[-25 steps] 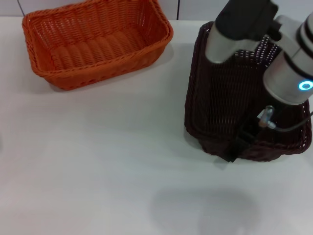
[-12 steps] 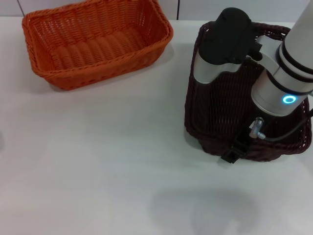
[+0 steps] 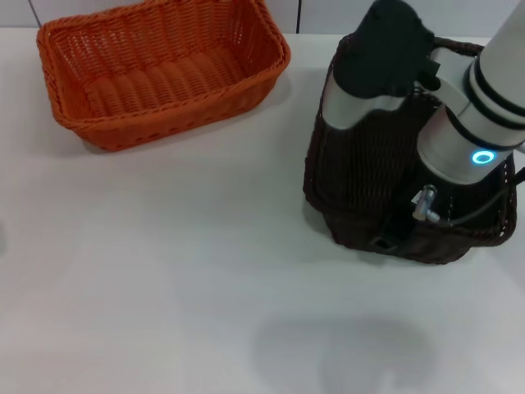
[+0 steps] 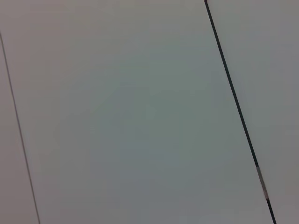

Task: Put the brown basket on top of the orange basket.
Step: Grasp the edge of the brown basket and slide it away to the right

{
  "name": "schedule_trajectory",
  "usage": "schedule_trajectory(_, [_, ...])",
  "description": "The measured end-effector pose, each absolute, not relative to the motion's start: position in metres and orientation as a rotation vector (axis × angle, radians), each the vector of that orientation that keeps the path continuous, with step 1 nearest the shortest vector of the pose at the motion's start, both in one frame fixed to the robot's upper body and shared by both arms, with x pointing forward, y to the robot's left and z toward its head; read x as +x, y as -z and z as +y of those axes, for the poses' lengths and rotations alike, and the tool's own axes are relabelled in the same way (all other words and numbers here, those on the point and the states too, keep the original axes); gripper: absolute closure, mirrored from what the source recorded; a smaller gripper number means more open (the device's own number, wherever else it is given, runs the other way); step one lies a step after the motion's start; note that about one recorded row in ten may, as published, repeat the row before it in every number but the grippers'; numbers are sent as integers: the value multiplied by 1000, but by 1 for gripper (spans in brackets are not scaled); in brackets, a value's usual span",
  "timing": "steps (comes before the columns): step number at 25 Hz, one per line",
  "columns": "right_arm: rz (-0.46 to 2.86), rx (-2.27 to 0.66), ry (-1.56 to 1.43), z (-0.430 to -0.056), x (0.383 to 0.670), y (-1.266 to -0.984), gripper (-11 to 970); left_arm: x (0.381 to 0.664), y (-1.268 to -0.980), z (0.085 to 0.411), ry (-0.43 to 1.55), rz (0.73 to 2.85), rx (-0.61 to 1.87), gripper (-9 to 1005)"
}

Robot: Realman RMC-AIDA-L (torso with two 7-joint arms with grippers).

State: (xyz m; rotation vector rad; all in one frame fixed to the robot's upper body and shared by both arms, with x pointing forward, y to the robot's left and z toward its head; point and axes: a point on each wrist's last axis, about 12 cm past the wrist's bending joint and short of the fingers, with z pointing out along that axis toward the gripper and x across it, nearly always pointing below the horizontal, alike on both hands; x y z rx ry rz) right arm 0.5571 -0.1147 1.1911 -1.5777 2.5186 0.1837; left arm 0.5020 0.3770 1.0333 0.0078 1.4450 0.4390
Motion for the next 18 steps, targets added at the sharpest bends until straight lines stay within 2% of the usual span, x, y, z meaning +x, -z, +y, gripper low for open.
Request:
schedule_trajectory(6, [2402, -1483, -189, -112, 557, -1239, 765, 502, -1033, 377, -438, 1446, 6, 300])
schedule_trajectory(14, [2266, -1427, -184, -108, 549, -1277, 807, 503, -1034, 377, -434, 1444, 6, 301])
schedule_trajectory(18, [2235, -1410, -183, -108, 549, -1287, 822, 504, -1034, 378, -436, 1443, 8, 301])
